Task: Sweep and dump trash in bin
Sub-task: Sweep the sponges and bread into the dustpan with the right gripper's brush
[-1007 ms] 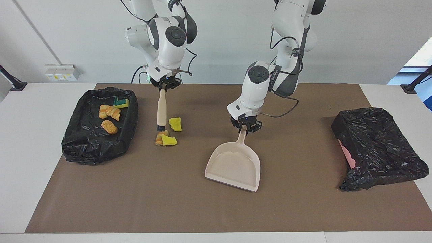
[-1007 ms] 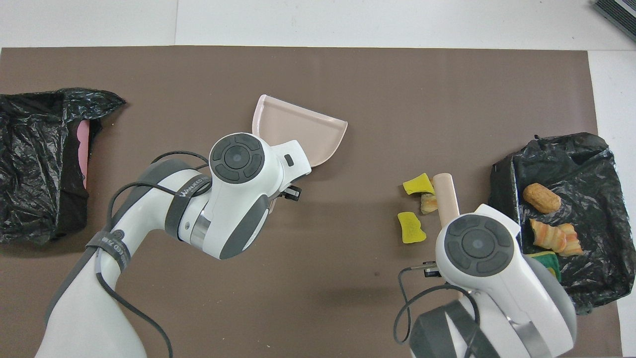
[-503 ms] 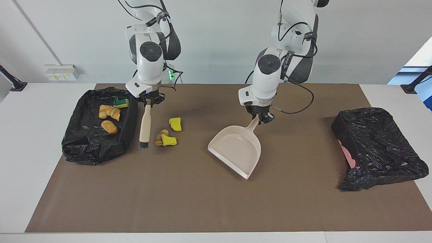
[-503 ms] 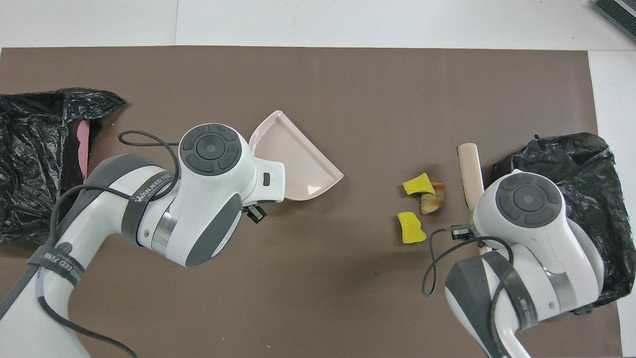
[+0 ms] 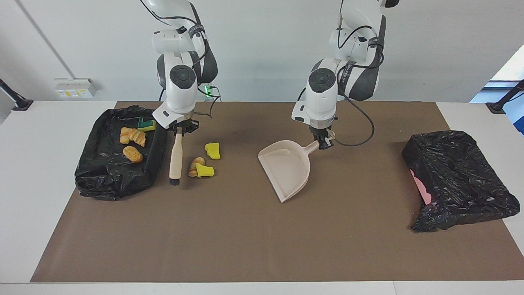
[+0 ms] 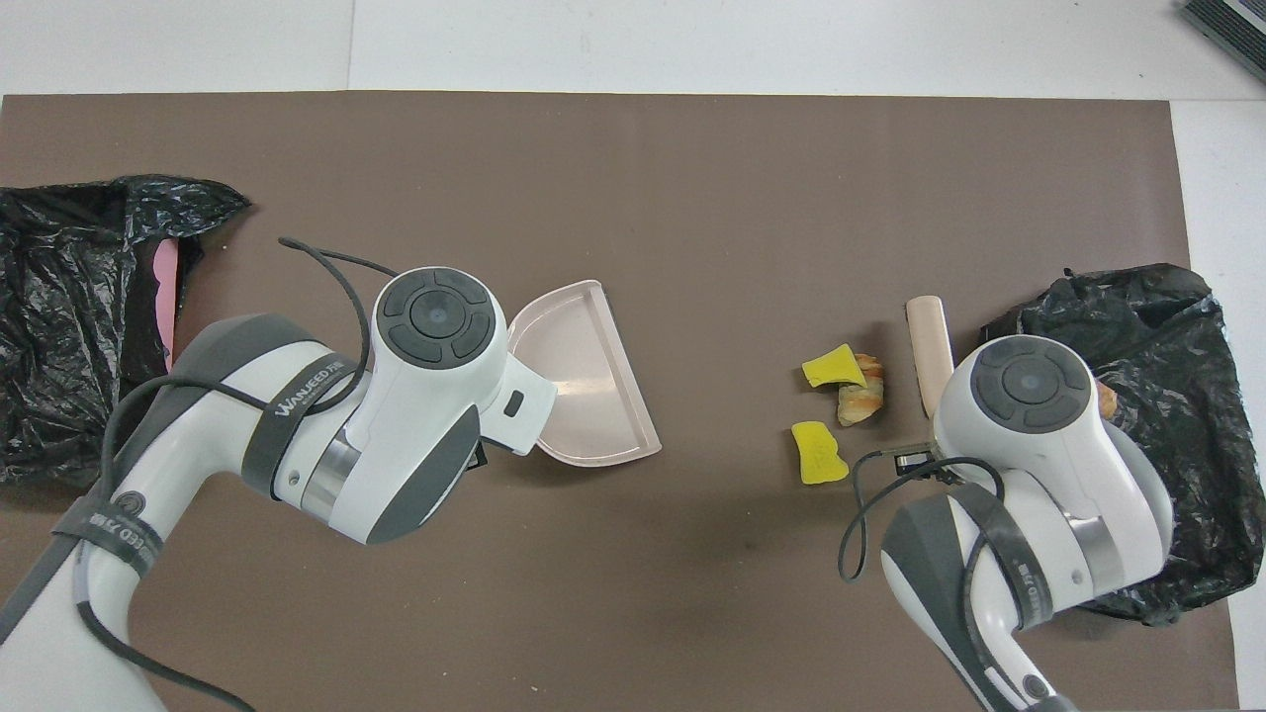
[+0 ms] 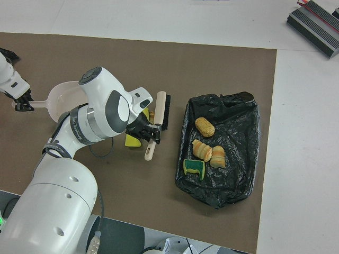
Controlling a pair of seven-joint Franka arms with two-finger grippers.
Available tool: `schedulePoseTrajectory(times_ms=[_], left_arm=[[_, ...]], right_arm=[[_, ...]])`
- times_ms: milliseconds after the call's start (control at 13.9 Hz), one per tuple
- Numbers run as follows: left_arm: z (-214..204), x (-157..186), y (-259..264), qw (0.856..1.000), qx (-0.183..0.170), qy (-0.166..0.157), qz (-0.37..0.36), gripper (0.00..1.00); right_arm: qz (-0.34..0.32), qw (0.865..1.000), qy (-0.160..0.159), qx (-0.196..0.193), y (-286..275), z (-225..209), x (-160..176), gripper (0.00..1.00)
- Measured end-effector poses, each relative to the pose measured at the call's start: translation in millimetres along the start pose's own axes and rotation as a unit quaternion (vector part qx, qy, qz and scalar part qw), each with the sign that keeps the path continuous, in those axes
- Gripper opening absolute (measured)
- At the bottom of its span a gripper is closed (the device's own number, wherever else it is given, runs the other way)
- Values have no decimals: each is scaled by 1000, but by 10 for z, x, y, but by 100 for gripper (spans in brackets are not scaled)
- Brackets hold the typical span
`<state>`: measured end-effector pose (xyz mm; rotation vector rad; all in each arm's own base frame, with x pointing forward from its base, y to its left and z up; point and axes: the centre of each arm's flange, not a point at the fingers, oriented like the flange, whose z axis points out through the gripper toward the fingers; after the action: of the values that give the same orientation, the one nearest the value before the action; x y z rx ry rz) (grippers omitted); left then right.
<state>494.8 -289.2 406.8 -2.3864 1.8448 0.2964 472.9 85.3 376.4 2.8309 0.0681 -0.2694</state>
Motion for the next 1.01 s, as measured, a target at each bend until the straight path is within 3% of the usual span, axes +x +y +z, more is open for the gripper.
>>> schedulePoseTrajectory(times_ms=[360, 647, 791, 1007], left_arm=[[116, -47, 324, 999, 3, -3, 49, 32], [193, -27, 531, 998, 5, -2, 65, 32], [242, -33, 545, 998, 7, 0, 66, 32], [343, -21, 572, 998, 11, 5, 69, 32]], right_arm=[[9, 998, -24, 65, -269, 266, 74, 26], [-13, 989, -51, 136, -1029, 306, -63, 26], [-10, 980, -49, 195, -1352, 249, -102, 26], [-33, 951, -51, 303, -1613, 194, -114, 26]])
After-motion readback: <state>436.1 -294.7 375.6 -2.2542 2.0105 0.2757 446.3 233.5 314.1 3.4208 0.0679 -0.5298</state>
